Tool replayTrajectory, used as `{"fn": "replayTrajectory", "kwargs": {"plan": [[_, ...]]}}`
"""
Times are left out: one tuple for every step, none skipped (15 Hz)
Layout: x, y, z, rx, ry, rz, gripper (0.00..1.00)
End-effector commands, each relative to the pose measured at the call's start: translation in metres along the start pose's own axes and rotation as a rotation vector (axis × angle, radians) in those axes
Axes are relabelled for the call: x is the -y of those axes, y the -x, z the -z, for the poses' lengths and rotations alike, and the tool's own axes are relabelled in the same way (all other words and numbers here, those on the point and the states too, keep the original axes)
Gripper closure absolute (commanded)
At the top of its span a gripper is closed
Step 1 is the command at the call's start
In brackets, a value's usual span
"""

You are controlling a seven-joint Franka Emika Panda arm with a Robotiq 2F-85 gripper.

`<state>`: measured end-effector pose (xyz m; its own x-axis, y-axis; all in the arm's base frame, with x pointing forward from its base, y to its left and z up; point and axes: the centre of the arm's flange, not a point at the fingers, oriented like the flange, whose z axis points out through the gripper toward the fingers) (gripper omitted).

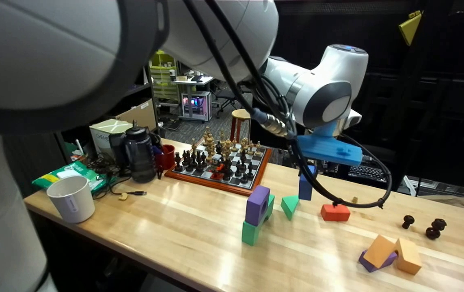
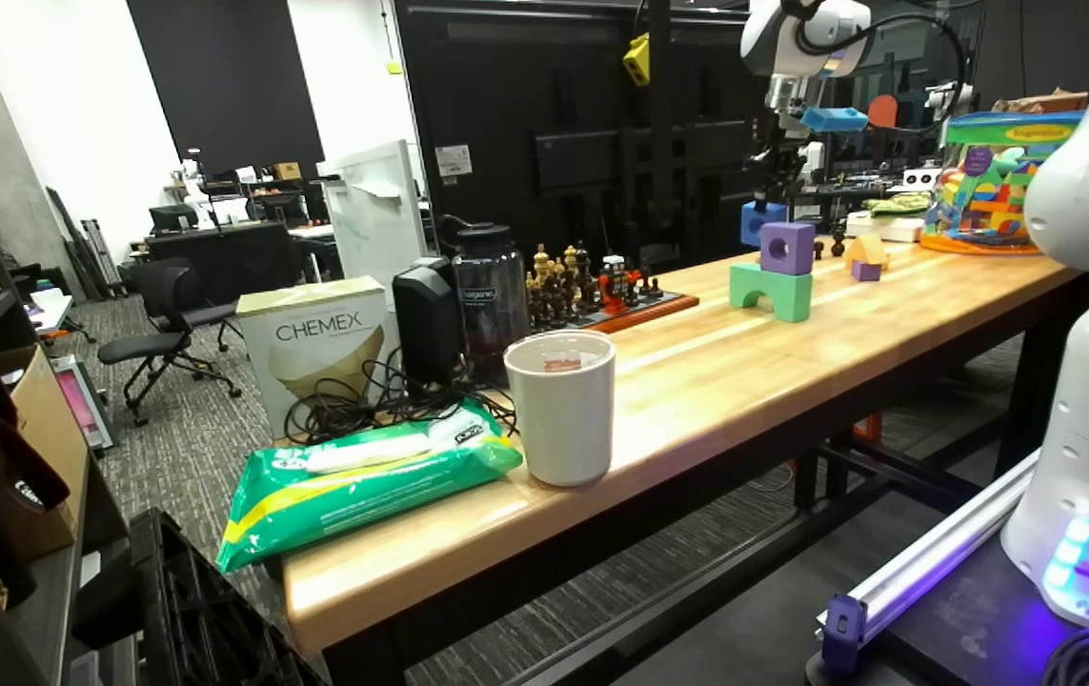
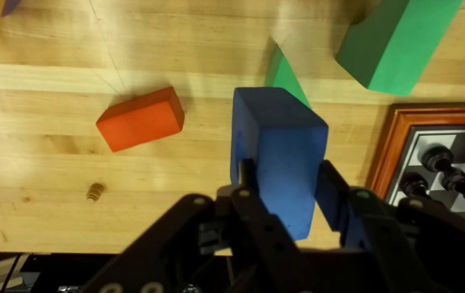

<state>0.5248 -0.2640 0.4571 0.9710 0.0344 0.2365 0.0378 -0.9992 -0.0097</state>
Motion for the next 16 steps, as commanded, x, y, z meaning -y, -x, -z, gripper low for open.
{"fn": "replayTrajectory", "kwargs": {"plan": [[0.036,0.011,0.025,-0.023,0.004,0.019,0.86],[0.045,0.012,0.029,-0.027,-0.001,0.029,0.86],[0.053,0.013,0.032,-0.032,-0.004,0.036,0.86],[0.061,0.014,0.033,-0.035,-0.008,0.042,0.86],[0.069,0.015,0.035,-0.041,-0.004,0.045,0.86],[0.077,0.016,0.036,-0.044,-0.004,0.052,0.86],[0.084,0.017,0.038,-0.046,-0.001,0.053,0.86],[0.091,0.018,0.040,-0.048,0.001,0.055,0.86],[0.097,0.019,0.041,-0.051,0.005,0.057,0.86],[0.102,0.019,0.042,-0.052,0.008,0.057,0.86],[0.106,0.020,0.042,-0.053,0.011,0.057,0.86],[0.110,0.020,0.043,-0.054,0.012,0.057,0.86],[0.114,0.021,0.043,-0.052,0.011,0.055,0.86],[0.117,0.022,0.042,-0.052,0.010,0.057,0.86],[0.120,0.023,0.042,-0.050,0.010,0.056,0.86],[0.122,0.024,0.041,-0.048,0.008,0.057,0.86]]}}
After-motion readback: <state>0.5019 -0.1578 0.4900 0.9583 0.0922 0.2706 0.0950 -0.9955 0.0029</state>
